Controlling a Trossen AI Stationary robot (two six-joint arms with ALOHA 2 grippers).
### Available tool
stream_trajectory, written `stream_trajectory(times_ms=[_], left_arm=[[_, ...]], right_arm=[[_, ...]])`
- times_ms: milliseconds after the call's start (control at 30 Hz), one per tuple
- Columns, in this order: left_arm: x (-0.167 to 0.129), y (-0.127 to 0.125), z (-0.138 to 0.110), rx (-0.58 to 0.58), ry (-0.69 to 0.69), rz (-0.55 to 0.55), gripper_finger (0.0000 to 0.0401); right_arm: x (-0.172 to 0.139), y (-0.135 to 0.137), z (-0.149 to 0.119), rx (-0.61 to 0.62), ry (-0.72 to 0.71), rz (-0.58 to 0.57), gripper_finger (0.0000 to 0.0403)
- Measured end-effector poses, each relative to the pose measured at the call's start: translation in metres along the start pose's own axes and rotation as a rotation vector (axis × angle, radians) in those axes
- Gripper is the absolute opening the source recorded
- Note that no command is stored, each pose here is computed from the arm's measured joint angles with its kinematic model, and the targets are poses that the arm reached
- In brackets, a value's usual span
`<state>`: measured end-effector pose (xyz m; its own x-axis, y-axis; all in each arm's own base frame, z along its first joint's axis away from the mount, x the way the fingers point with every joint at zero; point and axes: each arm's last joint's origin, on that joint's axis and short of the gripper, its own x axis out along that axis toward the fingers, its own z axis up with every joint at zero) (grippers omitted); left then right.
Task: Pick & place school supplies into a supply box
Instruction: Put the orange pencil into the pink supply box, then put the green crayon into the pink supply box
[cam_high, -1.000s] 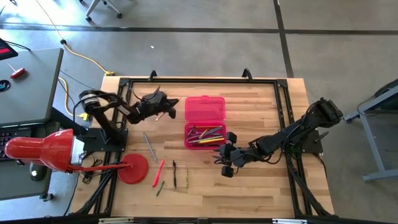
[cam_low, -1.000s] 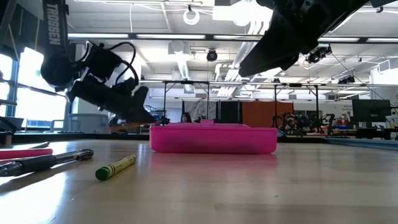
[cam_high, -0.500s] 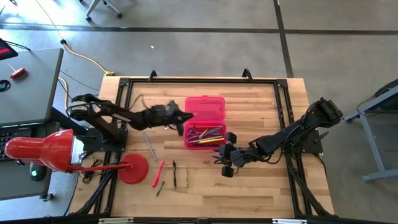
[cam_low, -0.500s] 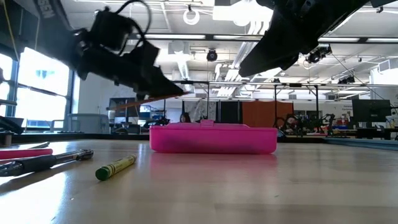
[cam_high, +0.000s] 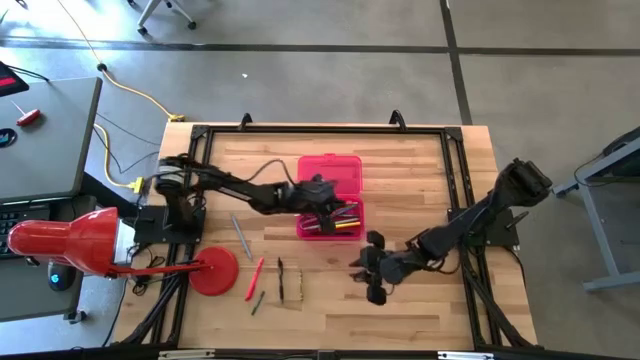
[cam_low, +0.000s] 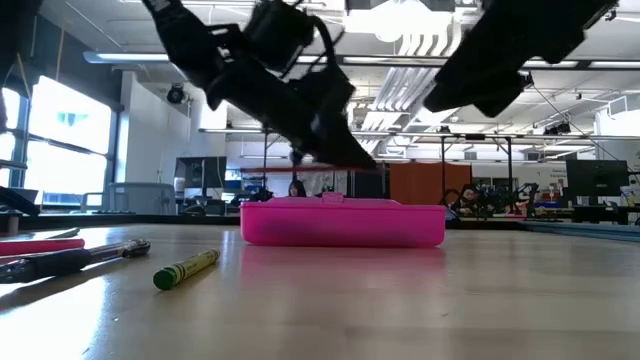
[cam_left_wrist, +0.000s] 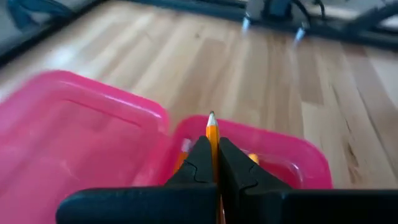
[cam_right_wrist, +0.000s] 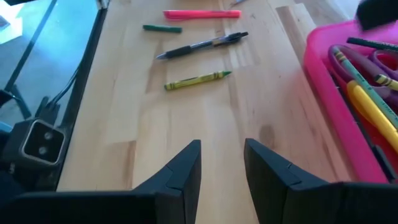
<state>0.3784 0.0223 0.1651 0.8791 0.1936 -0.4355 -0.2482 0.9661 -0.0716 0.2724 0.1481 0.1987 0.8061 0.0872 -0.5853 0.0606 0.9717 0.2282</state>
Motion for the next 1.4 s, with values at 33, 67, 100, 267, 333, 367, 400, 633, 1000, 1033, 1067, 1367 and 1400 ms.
stream_trajectory(times_ms=[33, 67, 100, 267, 333, 367, 400, 633, 1000, 1033, 1067, 1367, 1400], left_arm=[[0.006, -0.003, -0.003, 0.004, 0.013, -0.006, 0.0028], [0.012, -0.003, -0.006, 0.007, 0.028, -0.008, 0.0028], [0.017, -0.004, -0.007, 0.009, 0.03, -0.01, 0.0028], [0.033, -0.005, -0.006, 0.008, 0.003, -0.02, 0.003], [0.037, -0.007, -0.004, 0.007, -0.015, -0.03, 0.0035], [0.038, -0.007, -0.003, 0.009, -0.02, -0.034, 0.004], [0.039, -0.007, -0.004, 0.014, -0.011, -0.035, 0.0045], [0.042, -0.006, -0.017, 0.031, 0.085, -0.02, 0.009], [0.04, -0.006, -0.008, 0.067, 0.105, 0.0, 0.0117], [0.038, -0.007, 0.0, 0.077, 0.092, -0.002, 0.0117], [0.035, -0.008, 0.009, 0.087, 0.079, -0.004, 0.0116], [-0.024, -0.015, 0.082, 0.108, 0.129, -0.139, 0.0117], [-0.033, -0.016, 0.086, 0.109, 0.145, -0.171, 0.0117]], right_arm=[[-0.002, 0.004, -0.002, -0.009, -0.004, -0.001, 0.0101], [-0.003, 0.007, -0.004, -0.017, -0.009, -0.005, 0.0101], [-0.004, 0.009, -0.006, -0.025, -0.014, -0.011, 0.0101], [-0.01, 0.019, -0.012, -0.059, -0.035, -0.027, 0.0101], [-0.011, 0.022, -0.014, -0.069, -0.045, -0.037, 0.0101], [-0.011, 0.022, -0.014, -0.072, -0.05, -0.044, 0.0101], [-0.012, 0.023, -0.015, -0.073, -0.053, -0.05, 0.0101], [-0.012, 0.022, -0.015, -0.073, -0.06, -0.062, 0.0101], [-0.011, 0.022, -0.014, -0.061, -0.061, -0.062, 0.0101], [-0.011, 0.022, -0.014, -0.057, -0.061, -0.06, 0.0101], [-0.011, 0.022, -0.014, -0.055, -0.06, -0.053, 0.0101], [-0.011, 0.023, -0.013, -0.093, -0.058, -0.035, 0.0101], [-0.011, 0.023, -0.013, -0.101, -0.064, -0.045, 0.0101]])
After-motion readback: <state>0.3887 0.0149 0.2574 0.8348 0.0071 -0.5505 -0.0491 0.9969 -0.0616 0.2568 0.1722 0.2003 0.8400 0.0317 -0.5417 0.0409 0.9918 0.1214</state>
